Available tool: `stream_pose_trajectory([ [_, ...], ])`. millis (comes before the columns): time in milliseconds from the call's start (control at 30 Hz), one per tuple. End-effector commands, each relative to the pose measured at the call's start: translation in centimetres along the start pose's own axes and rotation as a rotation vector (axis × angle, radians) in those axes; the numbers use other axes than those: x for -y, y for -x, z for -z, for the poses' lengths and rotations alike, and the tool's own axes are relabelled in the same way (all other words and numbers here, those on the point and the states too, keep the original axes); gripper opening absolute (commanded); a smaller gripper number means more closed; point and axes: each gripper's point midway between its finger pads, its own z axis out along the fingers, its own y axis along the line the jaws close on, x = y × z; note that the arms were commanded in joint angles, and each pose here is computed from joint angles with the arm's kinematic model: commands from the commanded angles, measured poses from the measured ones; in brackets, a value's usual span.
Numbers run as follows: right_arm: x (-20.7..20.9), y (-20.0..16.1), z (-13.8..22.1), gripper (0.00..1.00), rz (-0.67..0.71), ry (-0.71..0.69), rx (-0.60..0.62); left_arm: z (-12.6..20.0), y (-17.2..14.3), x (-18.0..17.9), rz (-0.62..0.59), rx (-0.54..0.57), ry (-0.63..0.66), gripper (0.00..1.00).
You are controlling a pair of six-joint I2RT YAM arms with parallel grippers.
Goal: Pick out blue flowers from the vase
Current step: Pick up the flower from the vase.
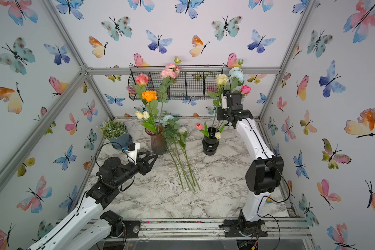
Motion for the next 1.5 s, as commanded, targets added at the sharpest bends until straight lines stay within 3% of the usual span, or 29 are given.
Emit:
stream_pose_trajectory([
  [0,-0.6,0.2,-0.1,0.34,-0.008,0.029,0.02,0.1,0.2,0.1,0.001,0.011,-0.009,0.56],
  [267,-1.1,0.2,-0.3,0.29,-0.018,0.058,0.045,0.2,0.2,-0.1,0.0,0.012,-0.004,0.56],
  [500,-1.8,0.6,0.5,0.11,-0.016,0.097,0.083,0.0,-0.3,-0.3,0.005,0.004,0.0,0.56],
  [733,-1.9,1.7,2.6,0.05,-0.008,0.103,0.129,-0.1,-0.2,-0.3,0.006,0.002,-0.002,0.56],
  [1167,-2.3,6.5,9.1,0.04,0.022,0.119,0.275,-0.3,0.1,0.0,0.013,0.004,-0.017,0.56],
  [1467,-5.4,13.2,16.9,0.02,0.079,0.29,0.432,-0.3,1.2,1.1,0.014,0.022,-0.065,0.57],
])
